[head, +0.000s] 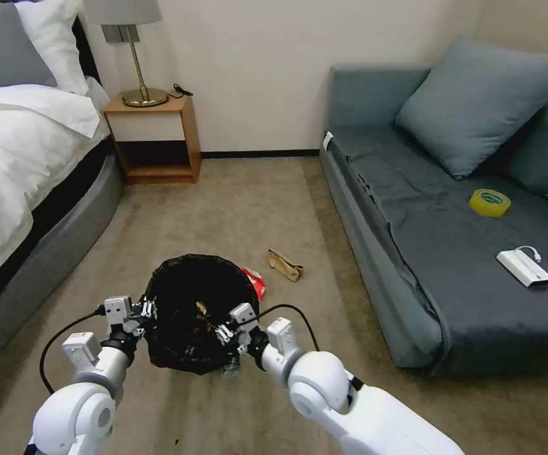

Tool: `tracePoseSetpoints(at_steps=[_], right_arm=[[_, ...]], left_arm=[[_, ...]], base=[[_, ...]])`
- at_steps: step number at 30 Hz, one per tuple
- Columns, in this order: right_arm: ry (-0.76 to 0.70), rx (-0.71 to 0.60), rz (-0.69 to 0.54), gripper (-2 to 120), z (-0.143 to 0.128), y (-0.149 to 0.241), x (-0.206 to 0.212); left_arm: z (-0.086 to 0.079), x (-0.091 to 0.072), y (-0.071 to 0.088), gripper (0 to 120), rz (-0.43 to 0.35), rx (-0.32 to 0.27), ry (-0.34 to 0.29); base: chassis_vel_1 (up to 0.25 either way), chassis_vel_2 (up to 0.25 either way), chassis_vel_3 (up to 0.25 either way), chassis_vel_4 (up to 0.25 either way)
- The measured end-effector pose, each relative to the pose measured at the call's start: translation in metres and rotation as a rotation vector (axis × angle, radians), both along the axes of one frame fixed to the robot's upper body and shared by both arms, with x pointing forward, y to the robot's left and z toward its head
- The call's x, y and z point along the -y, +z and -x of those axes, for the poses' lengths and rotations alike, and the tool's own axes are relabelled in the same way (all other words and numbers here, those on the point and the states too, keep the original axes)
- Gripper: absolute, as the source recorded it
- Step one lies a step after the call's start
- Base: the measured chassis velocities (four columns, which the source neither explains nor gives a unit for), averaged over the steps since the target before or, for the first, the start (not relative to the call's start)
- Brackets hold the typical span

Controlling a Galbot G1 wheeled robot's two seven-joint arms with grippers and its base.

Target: Pick up the trash bin, then pick up the garbage on the floor and place it into the trash bin.

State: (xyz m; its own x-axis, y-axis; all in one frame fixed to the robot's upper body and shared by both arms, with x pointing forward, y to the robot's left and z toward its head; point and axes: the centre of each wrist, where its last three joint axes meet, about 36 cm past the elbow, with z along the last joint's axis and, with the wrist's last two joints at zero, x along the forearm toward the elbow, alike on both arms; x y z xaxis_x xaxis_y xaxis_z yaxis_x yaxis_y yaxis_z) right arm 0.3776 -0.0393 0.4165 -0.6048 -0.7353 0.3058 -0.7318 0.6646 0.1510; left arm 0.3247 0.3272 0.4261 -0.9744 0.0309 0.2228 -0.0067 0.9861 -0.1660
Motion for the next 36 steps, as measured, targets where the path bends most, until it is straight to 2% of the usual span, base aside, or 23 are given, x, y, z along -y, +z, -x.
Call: tracePoseSetpoints(at_steps=[1, 2, 5, 6, 8, 10, 12, 15, 21, 25, 30, 36], right_arm=[[-0.002, 0.007, -0.003, 48, -0.003, 0.002, -0.002], [-0.002, 0.007, -0.003, 48, -0.003, 0.002, -0.002], [-0.022, 0.034, -0.027, 57, -0.011, 0.008, -0.001], [-0.039, 0.046, -0.042, 66, -0.016, 0.011, 0.000], [-0.046, 0.049, -0.046, 68, -0.017, 0.012, 0.001], [-0.077, 0.052, -0.050, 79, -0.026, 0.012, 0.006], [-0.088, 0.053, -0.039, 83, -0.029, 0.009, 0.009], [-0.101, 0.022, 0.039, 98, -0.034, -0.008, 0.016], [-0.069, -0.089, 0.141, 100, -0.034, -0.028, 0.017], [-0.041, -0.233, 0.210, 100, -0.036, -0.045, 0.000], [-0.041, -0.307, 0.257, 100, -0.039, -0.064, -0.017], [-0.068, -0.388, 0.324, 100, -0.056, -0.093, -0.038]], left_arm=[[-0.001, -0.004, 0.000, 4, -0.014, 0.005, 0.010], [-0.001, -0.004, 0.000, 4, -0.014, 0.005, 0.010], [-0.005, -0.015, -0.003, 4, -0.053, 0.018, 0.054], [-0.006, -0.020, -0.005, 4, -0.061, 0.018, 0.075], [-0.006, -0.022, -0.005, 4, -0.063, 0.017, 0.080], [-0.006, -0.031, -0.010, 4, -0.077, 0.015, 0.107], [-0.006, -0.034, -0.011, 4, -0.082, 0.015, 0.117], [-0.004, -0.050, -0.018, 4, -0.108, 0.013, 0.146], [0.001, -0.066, -0.021, 4, -0.136, 0.023, 0.172], [0.004, -0.077, -0.018, 4, -0.152, 0.033, 0.193], [0.005, -0.085, -0.015, 4, -0.161, 0.041, 0.211], [0.009, -0.100, -0.010, 4, -0.175, 0.049, 0.236]], base=[[0.000, 0.000, 0.000, 0.000], [0.000, 0.000, 0.000, 0.000], [0.000, 0.000, 0.000, 0.000], [0.000, 0.000, 0.000, 0.000], [0.000, 0.000, 0.000, 0.000], [0.000, 0.000, 0.000, 0.000], [0.000, 0.000, 0.000, 0.000], [0.000, 0.000, 0.000, 0.000], [0.000, 0.000, 0.000, 0.000], [0.000, 0.000, 0.000, 0.000], [0.000, 0.000, 0.000, 0.000], [0.000, 0.000, 0.000, 0.000]])
